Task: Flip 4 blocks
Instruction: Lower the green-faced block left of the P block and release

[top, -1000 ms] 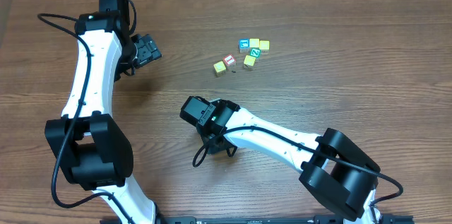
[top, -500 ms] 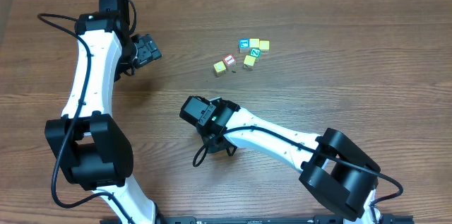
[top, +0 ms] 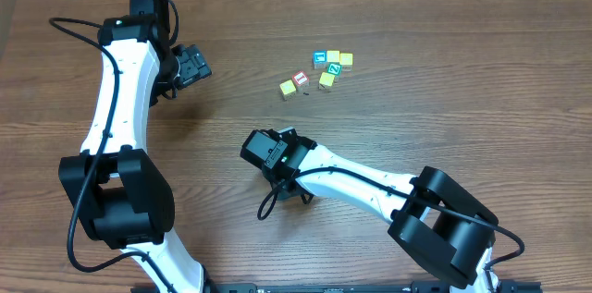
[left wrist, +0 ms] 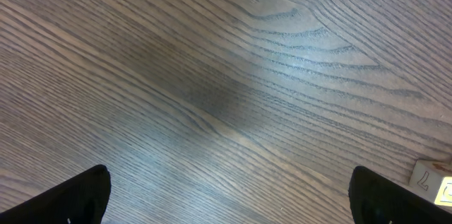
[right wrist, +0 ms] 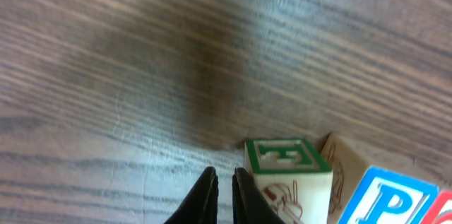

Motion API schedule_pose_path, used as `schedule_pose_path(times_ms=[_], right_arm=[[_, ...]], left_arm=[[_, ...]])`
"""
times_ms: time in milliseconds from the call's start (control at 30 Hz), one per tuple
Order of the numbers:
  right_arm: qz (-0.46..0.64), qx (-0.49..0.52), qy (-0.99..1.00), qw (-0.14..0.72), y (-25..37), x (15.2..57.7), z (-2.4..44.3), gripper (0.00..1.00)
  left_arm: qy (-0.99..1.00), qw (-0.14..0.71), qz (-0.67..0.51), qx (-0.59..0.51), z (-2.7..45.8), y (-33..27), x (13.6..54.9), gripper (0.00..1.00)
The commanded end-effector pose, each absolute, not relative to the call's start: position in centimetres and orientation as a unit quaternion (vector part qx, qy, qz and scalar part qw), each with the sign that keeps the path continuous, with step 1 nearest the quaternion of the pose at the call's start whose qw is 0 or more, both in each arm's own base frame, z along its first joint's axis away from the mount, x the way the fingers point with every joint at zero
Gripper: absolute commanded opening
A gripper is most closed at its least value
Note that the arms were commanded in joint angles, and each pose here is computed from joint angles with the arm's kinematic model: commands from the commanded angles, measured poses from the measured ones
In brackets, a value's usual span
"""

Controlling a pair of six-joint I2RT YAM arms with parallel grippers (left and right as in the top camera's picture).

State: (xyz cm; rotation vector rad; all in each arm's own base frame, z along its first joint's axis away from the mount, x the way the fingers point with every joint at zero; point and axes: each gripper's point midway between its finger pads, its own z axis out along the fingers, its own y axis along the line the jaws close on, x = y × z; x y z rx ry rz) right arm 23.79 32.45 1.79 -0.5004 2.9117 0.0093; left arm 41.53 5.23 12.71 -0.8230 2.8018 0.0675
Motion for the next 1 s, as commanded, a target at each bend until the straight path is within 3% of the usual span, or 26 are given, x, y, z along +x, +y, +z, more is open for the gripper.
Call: schedule_pose_path(times_ms=[0,733,967], right_arm=[[0.003,-0.162,0.980,0.115,32.4,24.8,2.5,0.11],[0.000,-0.158,0.977,0.144,32.6,25.9,2.8,0.13],[0.038,-0.163,0.980,0.110,33.8,24.6,5.8,0.10]], left_arm=[[0.949,0.128,0.023,-0.288,13.9,5.5,41.8,1.00],[0.949,0.128,0.023,-0.288,13.9,5.5,41.8,1.00],[0.949,0.128,0.023,-0.288,13.9,5.5,41.8,1.00]])
